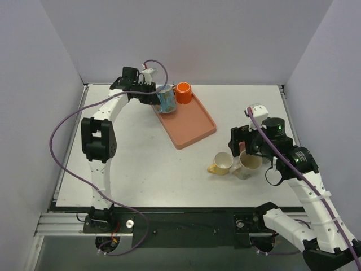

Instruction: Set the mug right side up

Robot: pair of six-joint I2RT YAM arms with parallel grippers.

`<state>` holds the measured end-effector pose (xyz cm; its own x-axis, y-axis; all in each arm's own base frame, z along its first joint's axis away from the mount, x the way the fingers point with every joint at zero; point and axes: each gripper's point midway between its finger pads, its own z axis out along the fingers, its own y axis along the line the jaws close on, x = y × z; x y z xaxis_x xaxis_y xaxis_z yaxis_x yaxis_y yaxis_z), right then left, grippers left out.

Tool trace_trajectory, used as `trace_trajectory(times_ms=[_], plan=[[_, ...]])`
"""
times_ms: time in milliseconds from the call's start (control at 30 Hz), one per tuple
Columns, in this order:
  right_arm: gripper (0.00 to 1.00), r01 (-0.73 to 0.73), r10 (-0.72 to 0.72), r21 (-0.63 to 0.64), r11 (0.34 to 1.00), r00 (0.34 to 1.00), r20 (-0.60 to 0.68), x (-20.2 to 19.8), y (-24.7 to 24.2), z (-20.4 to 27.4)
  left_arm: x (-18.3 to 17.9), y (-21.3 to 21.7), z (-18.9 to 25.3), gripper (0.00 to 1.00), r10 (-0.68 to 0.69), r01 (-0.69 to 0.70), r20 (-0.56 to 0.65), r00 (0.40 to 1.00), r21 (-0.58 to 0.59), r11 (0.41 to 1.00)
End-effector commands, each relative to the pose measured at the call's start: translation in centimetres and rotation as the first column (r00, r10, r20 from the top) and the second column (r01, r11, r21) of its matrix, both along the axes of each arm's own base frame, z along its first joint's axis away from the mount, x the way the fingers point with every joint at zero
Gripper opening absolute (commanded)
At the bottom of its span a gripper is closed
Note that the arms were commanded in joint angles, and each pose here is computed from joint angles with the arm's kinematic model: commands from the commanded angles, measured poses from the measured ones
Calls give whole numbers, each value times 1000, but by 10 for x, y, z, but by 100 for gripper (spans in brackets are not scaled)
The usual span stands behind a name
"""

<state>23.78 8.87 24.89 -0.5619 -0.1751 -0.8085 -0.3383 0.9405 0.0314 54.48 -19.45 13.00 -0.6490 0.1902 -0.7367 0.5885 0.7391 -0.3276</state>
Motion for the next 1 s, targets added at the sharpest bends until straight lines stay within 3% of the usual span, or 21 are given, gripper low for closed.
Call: trace_trajectory(times_ms=[0, 33, 67, 100, 133, 167, 467, 500, 533, 567, 633, 767, 867, 967], plan=[[98, -70, 66, 20, 997, 982, 178, 29, 38, 29, -47, -19, 131, 0, 78, -91, -55, 995, -293, 952], [98, -106, 100, 18, 994, 974, 204, 34, 52, 28, -60, -23, 126, 0, 83, -127, -143, 986, -335, 934], [98, -125, 119, 18, 992, 970, 211, 35, 60, 27, -67, -25, 148, 0, 80, -115, -108, 991, -376, 920], [97, -168, 166, -11, 986, 954, 251, 41, 73, 28, -78, -29, 145, 0, 78, -154, -194, 978, -415, 897], [97, -178, 175, -14, 984, 947, 268, 43, 78, 29, -85, -30, 162, 0, 65, -142, -182, 981, -450, 882], [97, -198, 192, -11, 980, 928, 319, 49, 89, 36, -95, -35, 165, 0, 45, -168, -255, 966, -487, 857], [94, -248, 128, 134, 960, 808, 576, 88, 129, 82, -181, -70, 238, 0, -184, -169, -421, 888, -672, 721], [94, -248, 113, 153, 957, 800, 589, 89, 129, 86, -187, -73, 251, 0, -206, -129, -373, 904, -700, 702], [94, -253, 89, 183, 950, 781, 618, 90, 130, 96, -192, -76, 250, 0, -225, -162, -420, 879, -709, 687], [94, -252, 81, 192, 948, 779, 622, 92, 130, 97, -199, -80, 264, 0, -258, -108, -361, 896, -742, 662], [93, -235, 60, 204, 950, 783, 619, 99, 128, 100, -209, -85, 269, 0, -301, -110, -374, 877, -767, 632], [92, -223, 55, 201, 954, 787, 614, 110, 127, 100, -223, -94, 277, 0, -340, -75, -355, 871, -779, 623], [91, -217, -12, 300, 929, 793, 609, 121, 118, 103, -230, -94, 284, 0, -355, -51, -336, 873, -786, 617], [82, -223, -72, 408, 885, 802, 593, 138, 117, 116, -237, -99, 285, 0, -384, -33, -333, 861, -791, 611]])
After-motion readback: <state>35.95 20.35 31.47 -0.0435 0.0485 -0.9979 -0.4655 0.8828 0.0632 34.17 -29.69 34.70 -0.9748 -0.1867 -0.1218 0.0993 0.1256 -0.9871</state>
